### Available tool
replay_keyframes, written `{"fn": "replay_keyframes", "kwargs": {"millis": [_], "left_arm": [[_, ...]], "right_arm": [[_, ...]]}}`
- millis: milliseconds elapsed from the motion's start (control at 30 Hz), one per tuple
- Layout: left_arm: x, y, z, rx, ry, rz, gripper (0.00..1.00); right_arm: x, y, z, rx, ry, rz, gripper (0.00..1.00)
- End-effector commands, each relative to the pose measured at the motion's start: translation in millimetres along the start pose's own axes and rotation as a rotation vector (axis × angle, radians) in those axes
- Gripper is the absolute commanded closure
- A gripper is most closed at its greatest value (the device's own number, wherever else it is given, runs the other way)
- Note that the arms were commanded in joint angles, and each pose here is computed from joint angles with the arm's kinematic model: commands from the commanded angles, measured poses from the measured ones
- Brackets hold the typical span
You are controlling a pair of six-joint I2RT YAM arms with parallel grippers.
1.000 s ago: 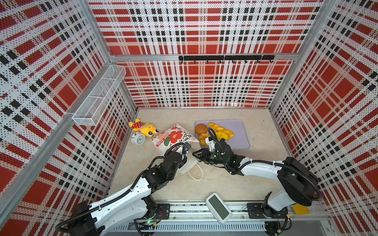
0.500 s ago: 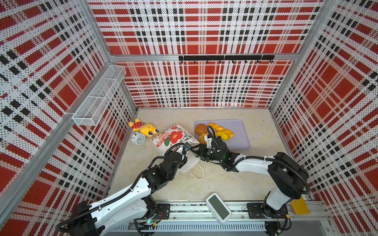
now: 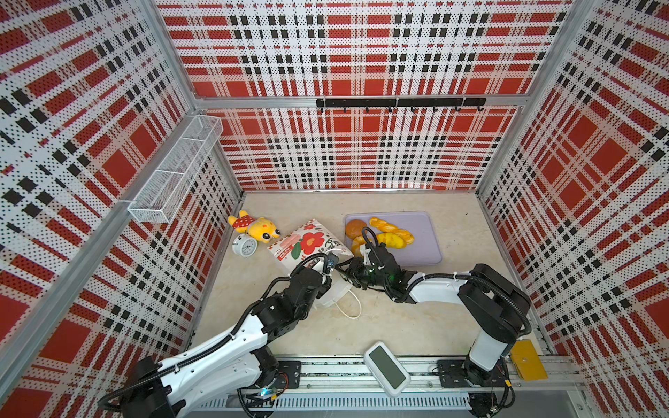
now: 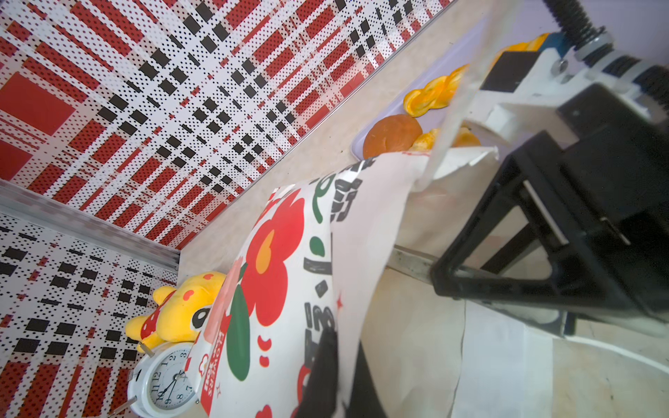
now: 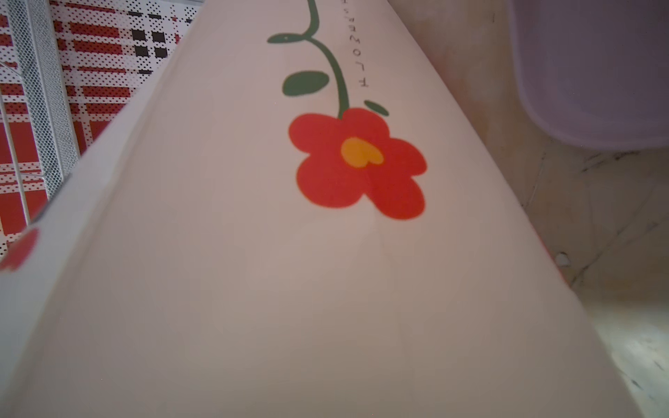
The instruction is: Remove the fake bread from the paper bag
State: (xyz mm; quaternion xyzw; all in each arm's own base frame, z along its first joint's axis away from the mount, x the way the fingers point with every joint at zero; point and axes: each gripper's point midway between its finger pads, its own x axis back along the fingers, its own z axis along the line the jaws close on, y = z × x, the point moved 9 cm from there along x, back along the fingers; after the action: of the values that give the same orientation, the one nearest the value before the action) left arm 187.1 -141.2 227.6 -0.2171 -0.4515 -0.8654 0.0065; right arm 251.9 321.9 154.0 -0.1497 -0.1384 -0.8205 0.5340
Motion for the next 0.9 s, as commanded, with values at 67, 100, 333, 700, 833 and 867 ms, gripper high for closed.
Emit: {"fn": "replay_keyframes", "kwargs": {"millis": [67,100,333,700,833,867], "left_arm": [[4,12,3,0.038,0.002,-0.058,1.0],[4,13,3,0.039,0.002,-0.06,1.0],[4,12,4,0.047,0.007,-0.059,1.0],[-1,15,15,0.086,0.034,-0.037,1.0],[-5,18,21,0.111,0.04,-0.032,1.0],[-5,18,22,0.113,0.041,-0.031,1.0]], "right_arm": [[-1,5,18,0.023,0.09,-0.019,0.72],[-1,5,17,0.022,0.098,-0.019,0.75],[23,-6,37,0.131,0.15,-0.004,0.93],[111,-41,38,0.261,0.121,0.012,1.0],[150,-51,35,0.297,0.079,0.007,1.0],[158,-52,35,0.303,0.073,0.0,1.0]]}}
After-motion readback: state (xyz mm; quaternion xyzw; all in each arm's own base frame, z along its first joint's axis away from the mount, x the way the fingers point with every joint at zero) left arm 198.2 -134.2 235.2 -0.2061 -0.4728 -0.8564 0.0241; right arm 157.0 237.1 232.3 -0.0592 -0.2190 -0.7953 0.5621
